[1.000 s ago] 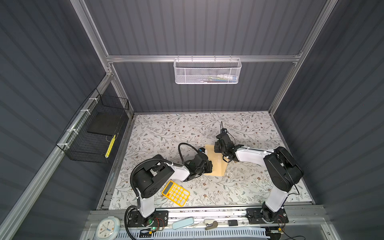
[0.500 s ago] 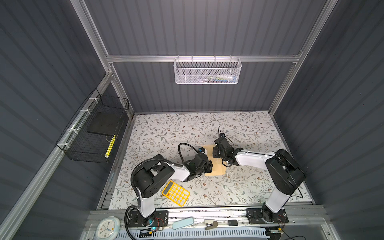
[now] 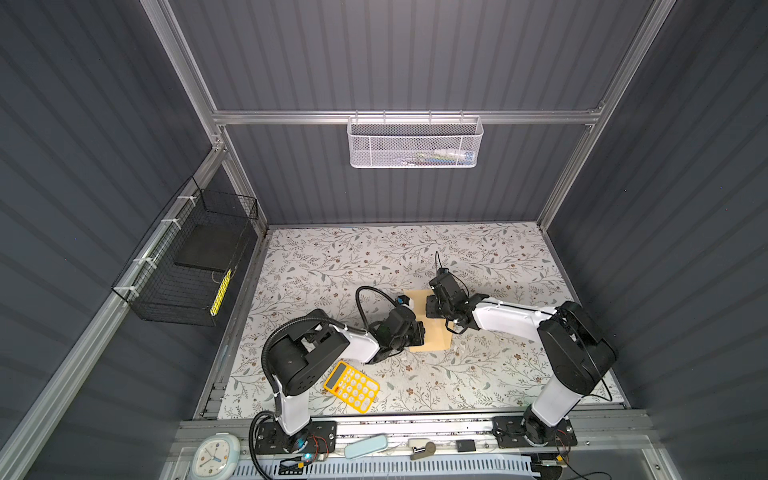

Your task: Place the letter into the envelope and seal it

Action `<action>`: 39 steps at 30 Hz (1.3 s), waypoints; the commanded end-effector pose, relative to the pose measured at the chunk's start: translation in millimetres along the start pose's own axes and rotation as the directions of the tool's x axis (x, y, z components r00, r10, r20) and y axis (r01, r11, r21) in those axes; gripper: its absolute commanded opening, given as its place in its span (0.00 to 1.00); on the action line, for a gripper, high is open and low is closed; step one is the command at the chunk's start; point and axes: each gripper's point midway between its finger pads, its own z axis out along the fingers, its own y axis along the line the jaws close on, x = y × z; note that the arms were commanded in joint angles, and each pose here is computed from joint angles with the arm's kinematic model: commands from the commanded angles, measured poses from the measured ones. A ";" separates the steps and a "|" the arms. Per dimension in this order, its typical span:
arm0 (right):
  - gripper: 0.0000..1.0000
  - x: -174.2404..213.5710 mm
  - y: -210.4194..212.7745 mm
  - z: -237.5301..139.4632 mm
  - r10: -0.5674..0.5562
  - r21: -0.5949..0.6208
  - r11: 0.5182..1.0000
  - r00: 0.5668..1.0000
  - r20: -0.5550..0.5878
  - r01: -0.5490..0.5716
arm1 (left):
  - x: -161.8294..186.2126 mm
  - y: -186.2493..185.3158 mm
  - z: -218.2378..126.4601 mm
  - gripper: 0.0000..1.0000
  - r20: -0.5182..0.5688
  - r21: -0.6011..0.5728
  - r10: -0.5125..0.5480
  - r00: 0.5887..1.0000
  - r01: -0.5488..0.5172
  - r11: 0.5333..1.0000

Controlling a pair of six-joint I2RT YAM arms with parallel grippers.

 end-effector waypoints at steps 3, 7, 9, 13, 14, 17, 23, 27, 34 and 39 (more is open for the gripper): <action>0.00 -9.9 7.8 -19.1 0.019 -0.037 0.999 0.999 -0.047 -0.020 | 34.1 52.0 -3.5 0.00 -0.097 -0.178 0.004 0.995 -0.022 0.984; 0.00 -17.8 8.1 -25.2 0.037 -0.045 0.998 0.996 -0.081 -0.040 | 29.5 43.1 -6.6 0.00 -0.086 -0.138 0.050 0.995 -0.061 0.989; 0.00 -21.5 8.8 -27.0 0.031 -0.043 0.998 0.995 -0.099 -0.035 | 21.5 26.0 -9.1 0.00 -0.064 -0.068 0.092 0.994 -0.096 0.993; 0.00 -24.6 7.3 -28.4 0.011 -0.022 1.000 0.989 -0.147 -0.015 | 4.7 -15.9 -19.2 0.03 -0.012 0.090 0.175 0.984 -0.173 0.981; 0.00 -26.7 8.7 -28.6 0.007 -0.026 1.000 0.988 -0.156 -0.012 | 1.0 -25.8 -21.9 0.06 -0.002 0.125 0.193 0.981 -0.191 0.974; 0.00 -29.2 11.2 -26.8 -0.015 -0.025 1.000 0.981 -0.193 0.011 | -5.1 -46.7 -26.0 0.17 0.003 0.189 0.234 0.972 -0.231 0.954; 0.00 -31.9 9.5 -19.1 -0.058 0.006 0.998 0.966 -0.252 0.062 | -12.9 -48.3 -43.0 0.21 0.018 0.154 0.254 0.967 -0.253 0.955; 0.00 -36.2 10.0 -14.0 -0.076 0.018 0.996 0.959 -0.273 0.084 | -6.8 -34.6 -56.3 0.18 -0.009 0.096 0.223 0.975 -0.221 0.971; 0.00 -39.8 11.5 -5.0 -0.111 0.027 0.992 0.940 -0.323 0.127 | 17.1 -3.4 -76.0 0.12 -0.028 0.032 0.127 0.991 -0.126 0.991; 0.00 -38.4 5.5 -0.6 -0.133 0.052 0.986 0.924 -0.359 0.162 | 31.8 -4.2 -77.1 0.11 -0.042 0.034 0.128 0.991 -0.127 0.991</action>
